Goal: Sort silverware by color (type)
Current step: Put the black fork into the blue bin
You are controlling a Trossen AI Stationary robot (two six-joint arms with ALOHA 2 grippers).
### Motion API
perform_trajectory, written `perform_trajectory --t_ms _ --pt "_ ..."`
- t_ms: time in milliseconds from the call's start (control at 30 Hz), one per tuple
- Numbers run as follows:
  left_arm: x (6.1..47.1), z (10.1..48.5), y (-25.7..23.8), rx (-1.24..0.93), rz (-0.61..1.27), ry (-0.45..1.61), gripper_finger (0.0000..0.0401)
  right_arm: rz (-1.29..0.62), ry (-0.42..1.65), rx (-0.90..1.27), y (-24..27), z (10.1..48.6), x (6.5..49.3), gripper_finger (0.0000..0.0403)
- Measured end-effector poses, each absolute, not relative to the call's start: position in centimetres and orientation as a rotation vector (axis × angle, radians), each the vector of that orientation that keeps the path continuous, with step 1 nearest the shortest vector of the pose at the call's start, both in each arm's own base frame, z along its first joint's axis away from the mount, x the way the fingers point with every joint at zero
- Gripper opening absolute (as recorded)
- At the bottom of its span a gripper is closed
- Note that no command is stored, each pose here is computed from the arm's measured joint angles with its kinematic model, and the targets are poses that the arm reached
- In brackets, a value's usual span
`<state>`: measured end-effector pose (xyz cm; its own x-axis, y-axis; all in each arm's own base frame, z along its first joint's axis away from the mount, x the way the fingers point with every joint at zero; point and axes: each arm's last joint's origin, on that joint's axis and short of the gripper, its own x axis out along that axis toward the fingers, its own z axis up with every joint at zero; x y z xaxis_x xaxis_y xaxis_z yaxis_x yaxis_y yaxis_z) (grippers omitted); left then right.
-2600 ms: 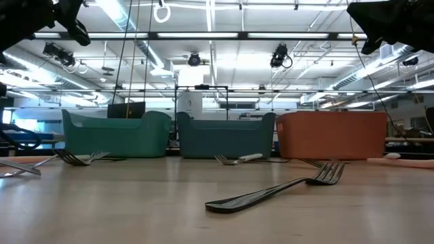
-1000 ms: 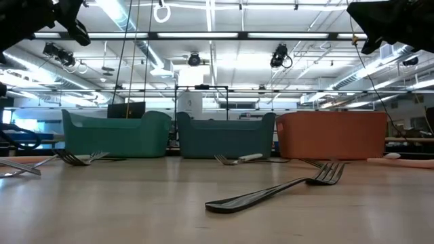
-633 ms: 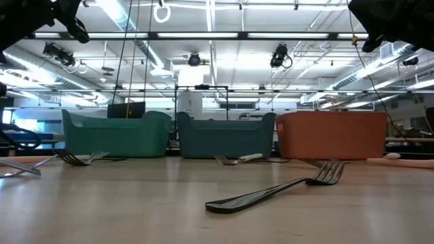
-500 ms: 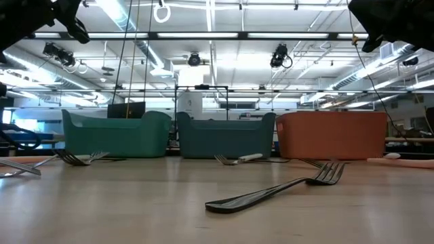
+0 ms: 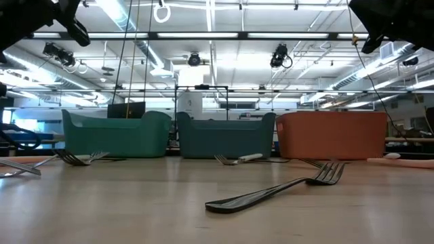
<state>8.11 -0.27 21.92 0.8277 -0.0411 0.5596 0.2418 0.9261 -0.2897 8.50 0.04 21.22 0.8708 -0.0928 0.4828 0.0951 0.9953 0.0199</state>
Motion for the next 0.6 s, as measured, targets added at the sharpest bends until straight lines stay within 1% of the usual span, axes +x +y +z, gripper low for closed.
perform_trajectory --t_ms 200,467,600 --pt "8.01 22.07 -0.26 -0.363 -0.157 -0.597 0.0091 -0.099 -0.504 -0.006 0.03 21.21 8.51 0.0036" --pt "7.92 22.19 -0.25 -0.165 -0.095 -0.623 0.0091 -0.114 -0.481 -0.038 0.01 21.03 8.6 0.0036" --pt "7.91 22.2 -0.23 -0.207 -0.102 -0.623 0.0091 -0.115 -0.473 -0.04 0.01 20.97 8.63 0.0036"
